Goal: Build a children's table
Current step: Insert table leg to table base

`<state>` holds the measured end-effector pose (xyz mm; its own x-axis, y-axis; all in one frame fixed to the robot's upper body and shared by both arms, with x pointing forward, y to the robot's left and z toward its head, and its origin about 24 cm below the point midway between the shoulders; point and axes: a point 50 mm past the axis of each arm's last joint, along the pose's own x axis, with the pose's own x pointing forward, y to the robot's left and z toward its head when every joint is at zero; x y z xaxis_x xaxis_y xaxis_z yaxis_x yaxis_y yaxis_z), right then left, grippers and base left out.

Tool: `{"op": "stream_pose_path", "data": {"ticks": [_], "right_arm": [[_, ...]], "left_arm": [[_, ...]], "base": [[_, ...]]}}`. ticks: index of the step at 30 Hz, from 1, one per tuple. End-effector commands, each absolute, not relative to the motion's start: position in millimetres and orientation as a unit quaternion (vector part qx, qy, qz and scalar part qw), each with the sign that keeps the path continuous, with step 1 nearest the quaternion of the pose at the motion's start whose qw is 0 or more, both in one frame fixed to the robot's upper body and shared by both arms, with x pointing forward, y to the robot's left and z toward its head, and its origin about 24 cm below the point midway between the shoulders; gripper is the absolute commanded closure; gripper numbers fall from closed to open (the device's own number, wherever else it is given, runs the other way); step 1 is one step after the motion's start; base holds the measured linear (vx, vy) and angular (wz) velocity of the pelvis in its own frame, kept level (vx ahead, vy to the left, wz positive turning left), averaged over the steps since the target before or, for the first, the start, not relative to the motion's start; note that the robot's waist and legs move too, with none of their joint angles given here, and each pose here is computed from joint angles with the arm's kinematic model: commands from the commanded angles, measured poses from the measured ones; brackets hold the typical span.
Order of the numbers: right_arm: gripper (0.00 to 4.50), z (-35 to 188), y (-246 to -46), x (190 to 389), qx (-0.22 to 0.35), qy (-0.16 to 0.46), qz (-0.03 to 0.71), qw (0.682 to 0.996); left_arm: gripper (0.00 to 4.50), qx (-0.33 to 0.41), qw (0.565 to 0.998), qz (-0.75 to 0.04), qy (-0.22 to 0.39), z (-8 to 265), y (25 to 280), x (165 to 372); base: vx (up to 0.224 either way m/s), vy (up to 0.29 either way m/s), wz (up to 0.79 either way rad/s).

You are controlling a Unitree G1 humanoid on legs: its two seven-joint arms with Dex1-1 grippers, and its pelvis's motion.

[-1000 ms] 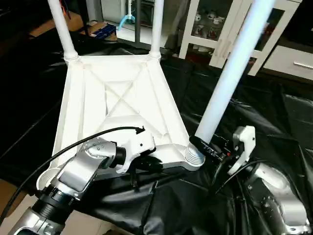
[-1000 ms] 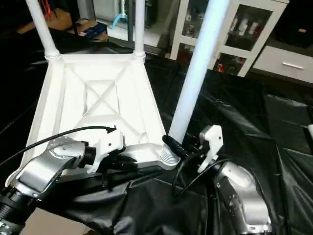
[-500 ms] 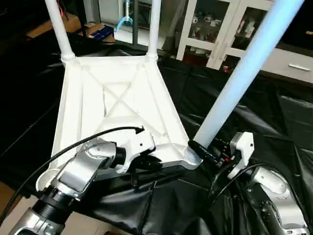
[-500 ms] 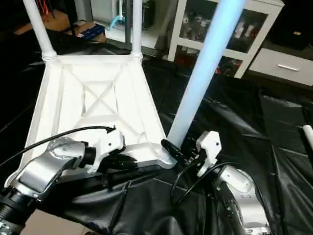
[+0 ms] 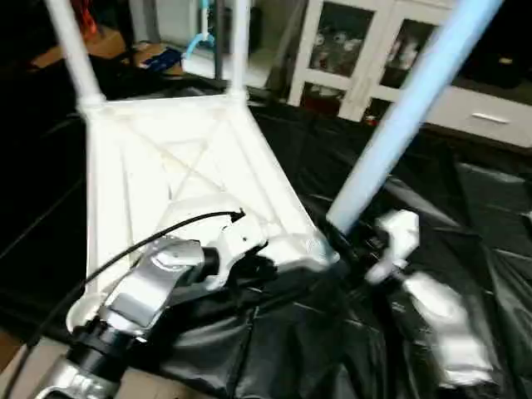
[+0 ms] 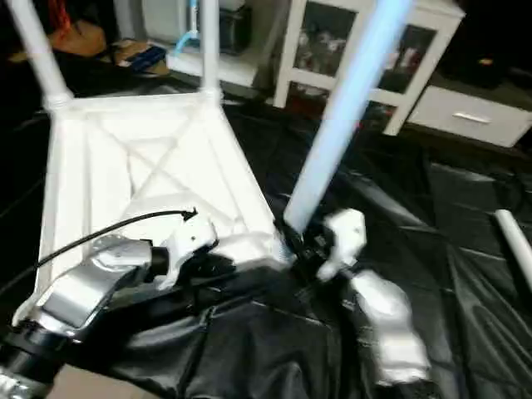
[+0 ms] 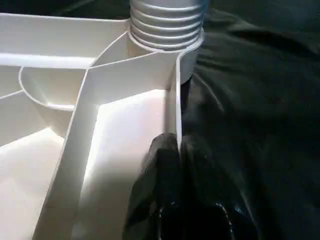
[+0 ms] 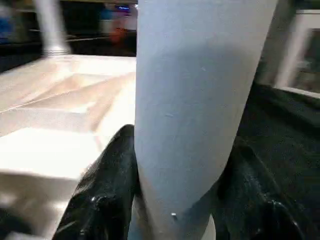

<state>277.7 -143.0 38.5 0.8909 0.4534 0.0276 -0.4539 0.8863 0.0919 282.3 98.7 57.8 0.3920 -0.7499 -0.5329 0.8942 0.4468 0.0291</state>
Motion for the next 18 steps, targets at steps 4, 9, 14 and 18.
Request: {"op": "stream_pose_path", "data": {"ticks": [4, 9, 14, 18], "right_arm": [[2.66, -20, -209.5, 264.7, -0.074, 0.157, -0.019, 0.985], [2.66, -21, -211.4, 268.8, -0.078, 0.156, -0.081, 0.981], [2.66, -20, -207.8, 272.9, -0.048, 0.146, -0.101, 0.983], [2.66, -12, -198.5, 279.2, -0.019, 0.111, -0.076, 0.991]], "left_arm": [[4.50, 0.134, 0.887, -0.388, 0.210, 81, 109, 302], [4.50, 0.127, 0.903, -0.353, 0.209, 85, 97, 306], [4.50, 0.130, 0.900, -0.360, 0.211, 84, 97, 305], [4.50, 0.133, 0.897, -0.363, 0.215, 84, 97, 302]], "base": [[0.000, 0.000, 0.00], [0.000, 0.000, 0.00], [0.000, 0.000, 0.00], [0.000, 0.000, 0.00]]}}
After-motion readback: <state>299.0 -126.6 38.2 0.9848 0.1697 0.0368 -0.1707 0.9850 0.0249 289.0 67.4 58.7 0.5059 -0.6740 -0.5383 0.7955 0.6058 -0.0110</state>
